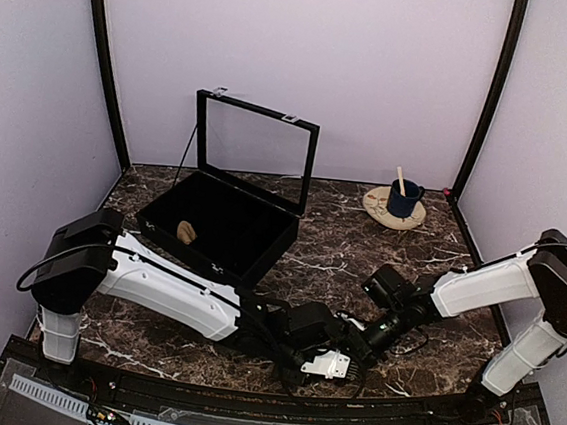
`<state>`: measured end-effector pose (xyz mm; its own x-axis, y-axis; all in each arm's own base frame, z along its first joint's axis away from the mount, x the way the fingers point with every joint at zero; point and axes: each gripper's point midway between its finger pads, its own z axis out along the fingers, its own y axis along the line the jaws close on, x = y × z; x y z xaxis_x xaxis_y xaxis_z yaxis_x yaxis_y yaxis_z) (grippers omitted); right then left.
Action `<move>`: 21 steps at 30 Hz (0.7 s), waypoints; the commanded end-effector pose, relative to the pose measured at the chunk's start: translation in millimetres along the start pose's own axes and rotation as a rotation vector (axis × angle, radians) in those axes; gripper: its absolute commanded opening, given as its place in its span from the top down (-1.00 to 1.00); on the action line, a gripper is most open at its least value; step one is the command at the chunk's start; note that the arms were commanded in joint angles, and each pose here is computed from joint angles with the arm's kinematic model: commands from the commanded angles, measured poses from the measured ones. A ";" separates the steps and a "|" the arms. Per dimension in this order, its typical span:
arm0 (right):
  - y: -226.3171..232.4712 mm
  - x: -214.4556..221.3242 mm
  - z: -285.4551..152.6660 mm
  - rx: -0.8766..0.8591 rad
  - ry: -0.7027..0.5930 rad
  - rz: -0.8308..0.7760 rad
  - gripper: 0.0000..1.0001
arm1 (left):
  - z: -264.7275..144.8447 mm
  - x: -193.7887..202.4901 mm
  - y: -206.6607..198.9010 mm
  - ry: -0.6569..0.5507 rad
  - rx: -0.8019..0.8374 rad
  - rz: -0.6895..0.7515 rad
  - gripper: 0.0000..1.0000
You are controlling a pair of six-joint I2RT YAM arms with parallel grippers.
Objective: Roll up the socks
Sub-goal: Roll the sock at the center of the board.
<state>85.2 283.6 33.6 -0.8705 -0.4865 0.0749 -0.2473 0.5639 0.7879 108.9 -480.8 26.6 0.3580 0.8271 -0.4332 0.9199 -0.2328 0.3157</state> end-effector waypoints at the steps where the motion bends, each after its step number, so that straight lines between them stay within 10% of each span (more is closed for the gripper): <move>1: 4.3 -13.8 -11.9 0.043 -0.048 -0.050 0.90 | -1.2 31.8 -20.0 0.144 0.067 -0.051 1.00; 21: -7.7 -56.9 -21.8 0.218 -0.121 -0.076 0.52 | -48.5 98.0 -35.4 0.435 0.026 -0.366 1.00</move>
<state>134.6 295.8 49.9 -0.8826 -0.4643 -0.0733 -0.3832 0.6204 0.6843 115.7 -414.8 24.4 0.0123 0.9596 -0.2812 0.9700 0.0568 0.2362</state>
